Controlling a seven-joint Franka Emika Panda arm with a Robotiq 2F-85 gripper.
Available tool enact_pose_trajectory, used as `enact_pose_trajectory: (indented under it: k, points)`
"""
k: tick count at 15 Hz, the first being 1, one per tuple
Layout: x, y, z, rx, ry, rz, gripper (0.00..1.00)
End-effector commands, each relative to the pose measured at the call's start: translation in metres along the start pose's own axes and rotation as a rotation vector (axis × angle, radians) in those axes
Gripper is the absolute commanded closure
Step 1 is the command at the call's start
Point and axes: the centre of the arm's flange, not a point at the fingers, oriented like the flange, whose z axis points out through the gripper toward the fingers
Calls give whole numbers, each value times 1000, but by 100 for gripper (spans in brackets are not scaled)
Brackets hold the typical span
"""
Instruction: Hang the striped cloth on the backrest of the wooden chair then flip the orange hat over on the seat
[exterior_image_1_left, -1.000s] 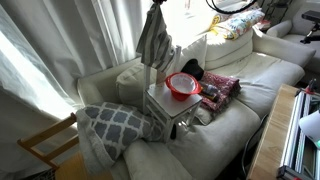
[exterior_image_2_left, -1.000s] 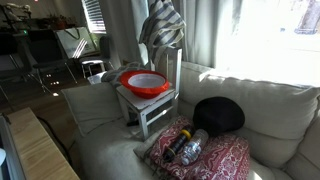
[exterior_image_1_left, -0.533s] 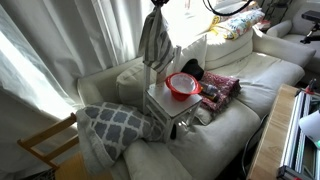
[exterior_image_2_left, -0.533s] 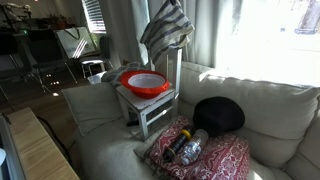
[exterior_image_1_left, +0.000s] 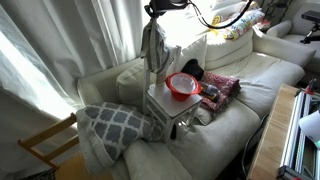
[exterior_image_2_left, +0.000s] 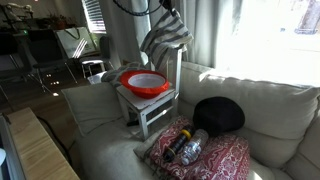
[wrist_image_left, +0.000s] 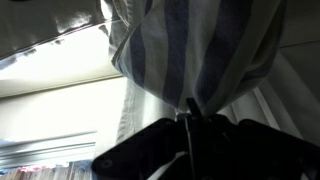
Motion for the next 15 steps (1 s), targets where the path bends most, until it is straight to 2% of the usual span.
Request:
enact_pose_trajectory:
  k: [1, 5, 6, 7, 10, 15]
  points:
    - [-21, -12, 17, -25, 92, 85, 99]
    - [-36, -19, 32, -61, 156, 153, 99]
    - [-40, -20, 35, -79, 157, 161, 89]
    - [-43, -21, 36, -96, 159, 168, 71]
    - [-45, -23, 39, -122, 166, 191, 51]
    - [-35, -23, 26, -117, 148, 235, 12]
